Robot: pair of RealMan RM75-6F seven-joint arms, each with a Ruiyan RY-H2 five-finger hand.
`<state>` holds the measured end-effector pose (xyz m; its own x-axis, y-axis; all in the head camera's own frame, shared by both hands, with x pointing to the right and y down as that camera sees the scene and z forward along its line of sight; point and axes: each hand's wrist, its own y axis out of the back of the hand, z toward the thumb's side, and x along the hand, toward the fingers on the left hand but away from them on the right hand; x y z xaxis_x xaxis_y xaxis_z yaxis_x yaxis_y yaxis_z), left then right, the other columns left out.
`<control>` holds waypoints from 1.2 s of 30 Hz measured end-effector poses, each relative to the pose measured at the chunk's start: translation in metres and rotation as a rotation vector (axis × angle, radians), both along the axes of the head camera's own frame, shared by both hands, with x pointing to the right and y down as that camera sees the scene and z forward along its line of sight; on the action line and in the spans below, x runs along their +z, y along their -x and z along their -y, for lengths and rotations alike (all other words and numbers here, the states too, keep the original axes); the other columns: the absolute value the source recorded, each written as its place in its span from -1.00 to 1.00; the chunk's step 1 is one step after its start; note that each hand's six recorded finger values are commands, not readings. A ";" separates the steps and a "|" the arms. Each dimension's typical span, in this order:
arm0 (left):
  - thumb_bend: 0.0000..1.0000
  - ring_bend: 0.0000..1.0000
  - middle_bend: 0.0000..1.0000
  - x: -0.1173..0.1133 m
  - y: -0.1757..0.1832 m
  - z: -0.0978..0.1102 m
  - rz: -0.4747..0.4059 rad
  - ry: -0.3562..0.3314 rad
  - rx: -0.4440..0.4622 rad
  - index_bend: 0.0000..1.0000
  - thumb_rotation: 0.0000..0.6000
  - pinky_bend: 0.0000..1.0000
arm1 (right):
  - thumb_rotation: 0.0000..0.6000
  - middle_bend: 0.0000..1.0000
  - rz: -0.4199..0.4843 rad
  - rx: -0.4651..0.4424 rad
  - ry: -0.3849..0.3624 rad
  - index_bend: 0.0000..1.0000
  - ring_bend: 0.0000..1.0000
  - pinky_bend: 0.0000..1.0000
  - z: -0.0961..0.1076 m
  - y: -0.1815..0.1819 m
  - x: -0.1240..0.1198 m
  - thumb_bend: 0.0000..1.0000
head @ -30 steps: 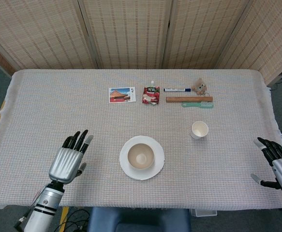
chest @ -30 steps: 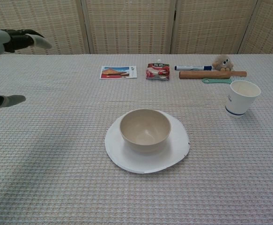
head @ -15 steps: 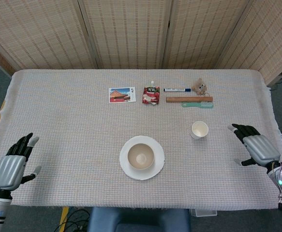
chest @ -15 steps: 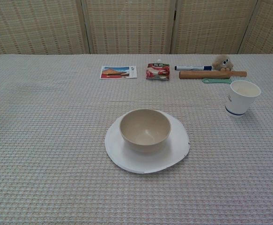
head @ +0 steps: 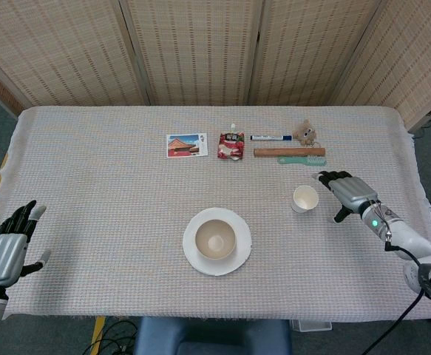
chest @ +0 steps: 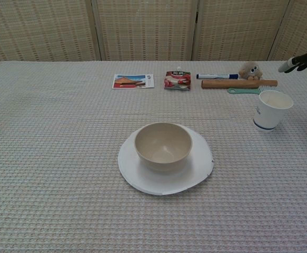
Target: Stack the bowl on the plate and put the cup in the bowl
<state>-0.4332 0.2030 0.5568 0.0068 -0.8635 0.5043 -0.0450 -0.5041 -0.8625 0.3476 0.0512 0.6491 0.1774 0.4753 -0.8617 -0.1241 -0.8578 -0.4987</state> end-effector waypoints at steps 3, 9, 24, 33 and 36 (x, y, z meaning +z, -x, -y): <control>-0.30 -1.00 -0.99 0.001 0.002 0.001 0.003 0.002 -0.005 -0.89 1.00 -0.62 | 1.00 -1.00 -0.003 -0.008 0.026 -1.00 -1.00 -1.00 0.002 0.007 0.012 -0.61; -0.30 -1.00 -0.99 0.001 0.004 0.001 0.007 -0.001 -0.008 -0.89 1.00 -0.62 | 1.00 -1.00 -0.004 -0.013 0.034 -1.00 -1.00 -1.00 0.005 0.014 0.024 -0.61; -0.30 -1.00 -0.99 0.002 0.009 0.000 0.014 0.008 -0.021 -0.88 1.00 -0.62 | 1.00 -1.00 -0.005 -0.014 0.019 -0.70 -1.00 -1.00 0.009 0.026 0.049 -0.61; -0.30 -1.00 -0.99 -0.001 0.013 0.000 0.025 -0.003 -0.027 -0.88 1.00 -0.62 | 1.00 -1.00 -0.007 -0.026 -0.004 -0.41 -1.00 -1.00 0.011 0.031 0.052 -0.54; -0.30 -1.00 -0.99 -0.002 0.013 -0.001 0.038 -0.009 -0.024 -0.88 1.00 -0.62 | 1.00 -1.00 -0.008 -0.026 -0.012 -0.35 -1.00 -1.00 0.011 0.031 0.052 -0.51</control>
